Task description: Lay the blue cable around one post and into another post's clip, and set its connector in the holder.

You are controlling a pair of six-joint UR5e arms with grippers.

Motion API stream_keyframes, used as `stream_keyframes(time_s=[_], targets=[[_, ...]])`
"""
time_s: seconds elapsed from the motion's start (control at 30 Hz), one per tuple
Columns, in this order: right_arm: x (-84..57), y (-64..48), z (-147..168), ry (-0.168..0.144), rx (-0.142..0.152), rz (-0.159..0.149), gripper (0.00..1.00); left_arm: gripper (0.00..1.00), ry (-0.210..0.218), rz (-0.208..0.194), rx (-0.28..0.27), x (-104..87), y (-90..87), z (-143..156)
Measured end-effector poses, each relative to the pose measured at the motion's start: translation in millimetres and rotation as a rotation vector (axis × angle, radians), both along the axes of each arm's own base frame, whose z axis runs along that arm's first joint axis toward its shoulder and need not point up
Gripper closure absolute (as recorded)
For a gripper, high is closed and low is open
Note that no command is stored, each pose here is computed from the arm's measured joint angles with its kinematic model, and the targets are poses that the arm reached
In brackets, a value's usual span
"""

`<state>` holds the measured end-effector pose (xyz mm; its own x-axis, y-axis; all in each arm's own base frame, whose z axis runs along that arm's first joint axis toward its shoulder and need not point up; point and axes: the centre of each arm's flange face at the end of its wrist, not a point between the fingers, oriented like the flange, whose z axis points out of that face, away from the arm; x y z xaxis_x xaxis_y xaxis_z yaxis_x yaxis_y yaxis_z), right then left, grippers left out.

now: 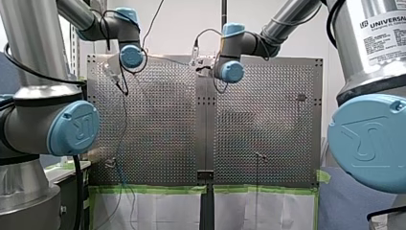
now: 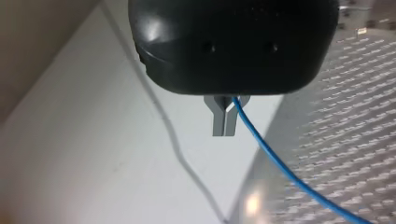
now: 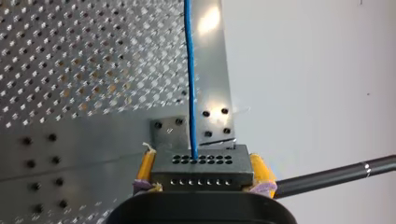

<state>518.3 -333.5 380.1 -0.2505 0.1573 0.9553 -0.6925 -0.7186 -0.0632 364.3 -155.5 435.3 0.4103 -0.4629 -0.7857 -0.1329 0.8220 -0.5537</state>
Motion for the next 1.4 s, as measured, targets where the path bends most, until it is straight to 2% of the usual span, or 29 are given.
stream_keyframes(time_s=[0.1, 0.2, 0.5, 0.63, 0.87, 1.0, 1.23, 1.4], targets=[[4.7, -1.5, 10.4, -0.014, -0.012, 0.011, 1.00, 1.00, -0.019, 0.017, -0.002, 0.1, 8.6, 16.3], [10.2, -3.4, 19.8, -0.026, -0.021, 0.022, 1.00, 1.00, -0.018, 0.024, 0.003, 6.1, 15.4, 24.7], [30.2, -6.8, 26.8, -0.018, -0.015, 0.047, 1.00, 1.00, 0.039, 0.010, 0.025, 36.5, 26.3, 28.9], [39.6, -8.7, 34.9, -0.027, -0.024, 0.056, 1.00, 1.00, 0.063, 0.012, 0.022, 51.4, 34.6, 31.2], [51.0, -13.6, 52.0, -0.050, -0.044, 0.063, 1.00, 1.00, 0.023, 0.006, -0.002, 64.9, 55.4, 52.8], [60.2, -16.1, 55.1, -0.051, -0.049, 0.069, 1.00, 1.00, 0.008, 0.003, -0.008, 70.4, 67.4, 57.5], [74.2, -15.8, 54.8, -0.045, -0.045, 0.079, 1.00, 1.00, 0.017, -0.006, -0.032, 92.5, 90.5, 45.9], [77.5, -16.8, 56.1, -0.048, -0.047, 0.077, 1.00, 1.00, 0.034, -0.008, -0.035, 111.1, 108.0, 35.2]])
